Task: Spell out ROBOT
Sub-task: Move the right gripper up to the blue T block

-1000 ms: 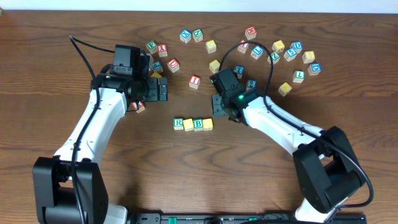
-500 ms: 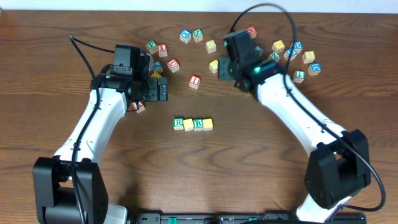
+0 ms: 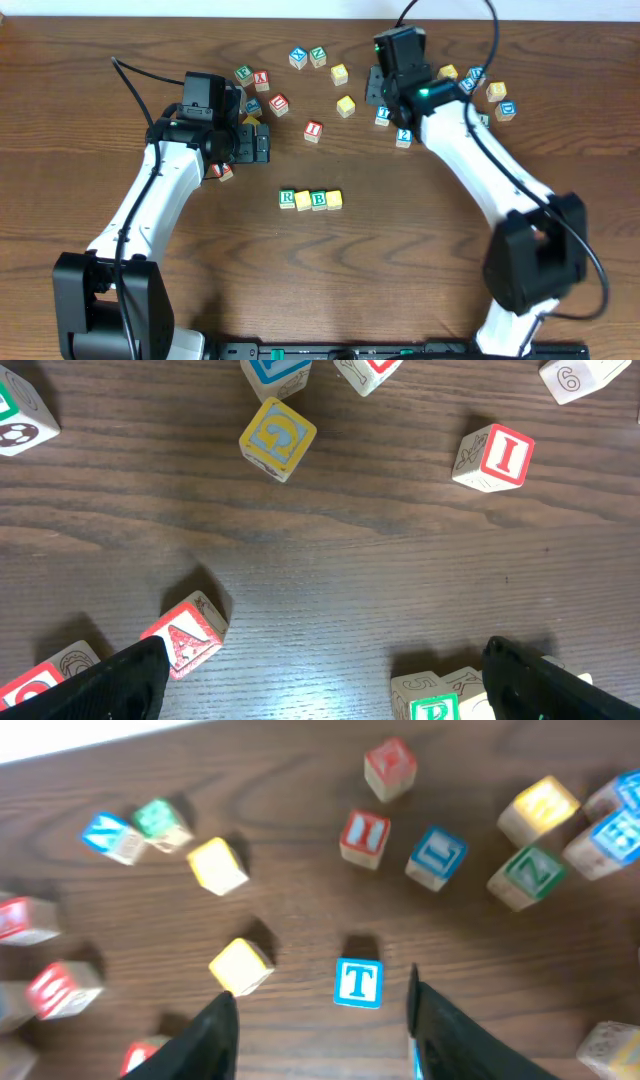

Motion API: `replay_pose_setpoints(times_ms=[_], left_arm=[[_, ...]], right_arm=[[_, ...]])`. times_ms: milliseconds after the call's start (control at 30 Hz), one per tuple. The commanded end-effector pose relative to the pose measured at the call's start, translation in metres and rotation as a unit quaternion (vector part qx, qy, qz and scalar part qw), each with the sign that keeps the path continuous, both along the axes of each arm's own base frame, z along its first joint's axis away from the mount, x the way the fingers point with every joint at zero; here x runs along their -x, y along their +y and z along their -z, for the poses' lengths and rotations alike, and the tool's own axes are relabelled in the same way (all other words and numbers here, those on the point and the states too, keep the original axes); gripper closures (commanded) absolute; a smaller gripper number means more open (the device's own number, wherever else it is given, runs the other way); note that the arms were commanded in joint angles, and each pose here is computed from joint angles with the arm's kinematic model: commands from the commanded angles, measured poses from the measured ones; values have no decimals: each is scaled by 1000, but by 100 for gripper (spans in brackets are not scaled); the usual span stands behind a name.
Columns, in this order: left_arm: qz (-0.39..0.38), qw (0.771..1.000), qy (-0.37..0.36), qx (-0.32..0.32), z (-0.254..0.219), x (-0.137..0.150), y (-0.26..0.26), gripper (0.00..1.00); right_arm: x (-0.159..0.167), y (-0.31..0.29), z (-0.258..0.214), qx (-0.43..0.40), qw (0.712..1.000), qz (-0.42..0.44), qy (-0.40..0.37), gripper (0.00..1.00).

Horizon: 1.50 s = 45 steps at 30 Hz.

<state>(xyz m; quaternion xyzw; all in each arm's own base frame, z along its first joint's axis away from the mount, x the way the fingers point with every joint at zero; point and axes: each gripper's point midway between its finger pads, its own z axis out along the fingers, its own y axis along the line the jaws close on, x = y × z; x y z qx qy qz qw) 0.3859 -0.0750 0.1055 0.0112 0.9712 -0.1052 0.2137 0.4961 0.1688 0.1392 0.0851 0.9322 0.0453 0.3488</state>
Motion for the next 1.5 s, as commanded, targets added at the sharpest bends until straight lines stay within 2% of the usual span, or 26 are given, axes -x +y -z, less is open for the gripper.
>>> replay_pose_setpoints(times_ms=[0,167,400,933,1467], left_arm=[[10,1000,4,1,3,3,-2,2],[10,1000,4,1,3,3,-2,2],[10,1000,4,1,3,3,-2,2],[10,1000,4,1,3,3,-2,2],[10,1000,4,1,3,3,-2,2]], right_arm=[[-6,2,31,-4,999,36,19,48],[-16,6,44,-10,999,46,19,47],[-24,-2,32,7,998,65,-3,48],[-12,-17,41,28,994,101,23,47],[-5,-6,81,34,994,87,63,48]])
